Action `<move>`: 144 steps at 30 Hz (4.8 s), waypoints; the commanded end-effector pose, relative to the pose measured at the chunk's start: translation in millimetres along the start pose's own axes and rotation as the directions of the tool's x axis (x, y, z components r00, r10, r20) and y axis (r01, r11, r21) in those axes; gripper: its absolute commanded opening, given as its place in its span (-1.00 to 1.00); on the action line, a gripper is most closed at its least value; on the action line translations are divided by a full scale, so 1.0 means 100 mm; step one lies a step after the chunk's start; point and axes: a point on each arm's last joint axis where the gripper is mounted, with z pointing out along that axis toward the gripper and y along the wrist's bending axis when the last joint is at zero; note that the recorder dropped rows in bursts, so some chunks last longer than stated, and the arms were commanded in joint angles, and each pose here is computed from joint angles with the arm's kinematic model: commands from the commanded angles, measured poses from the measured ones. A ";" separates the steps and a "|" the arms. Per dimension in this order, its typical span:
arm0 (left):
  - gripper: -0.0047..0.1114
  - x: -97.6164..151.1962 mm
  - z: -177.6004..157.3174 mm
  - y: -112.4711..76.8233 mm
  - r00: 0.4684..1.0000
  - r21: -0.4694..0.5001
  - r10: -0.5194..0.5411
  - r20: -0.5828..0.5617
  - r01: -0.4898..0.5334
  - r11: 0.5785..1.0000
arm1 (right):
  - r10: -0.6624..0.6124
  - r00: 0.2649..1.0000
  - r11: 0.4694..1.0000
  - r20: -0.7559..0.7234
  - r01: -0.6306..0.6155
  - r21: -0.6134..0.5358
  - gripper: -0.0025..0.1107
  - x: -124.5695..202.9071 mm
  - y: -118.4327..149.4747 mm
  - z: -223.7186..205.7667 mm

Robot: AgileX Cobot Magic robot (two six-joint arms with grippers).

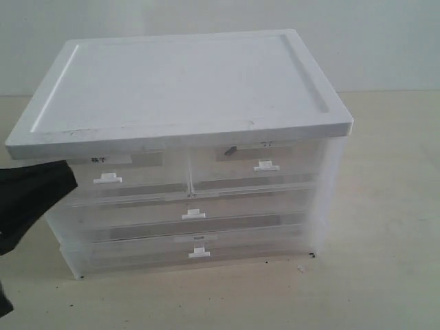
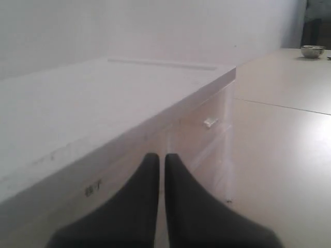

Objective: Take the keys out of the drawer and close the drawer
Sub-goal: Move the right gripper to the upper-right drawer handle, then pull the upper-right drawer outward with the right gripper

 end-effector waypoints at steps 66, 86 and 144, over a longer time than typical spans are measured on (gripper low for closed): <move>-0.84 0.37 0.21 0.30 0.989 -0.096 -0.146 -0.027 0.143 0.985 | -0.743 0.645 0.607 -0.179 0.536 -0.587 -0.55 1.07 1.14 0.46; -0.84 0.37 0.21 0.30 0.989 -0.096 -0.146 -0.027 0.143 0.985 | -0.791 0.584 0.559 -0.182 0.568 -0.604 -0.89 1.35 1.26 0.52; -0.84 0.37 0.20 0.31 0.992 -0.107 -0.124 -0.025 0.121 0.987 | 0.167 0.938 0.940 -0.302 -0.244 -0.237 -0.56 -0.51 0.46 0.73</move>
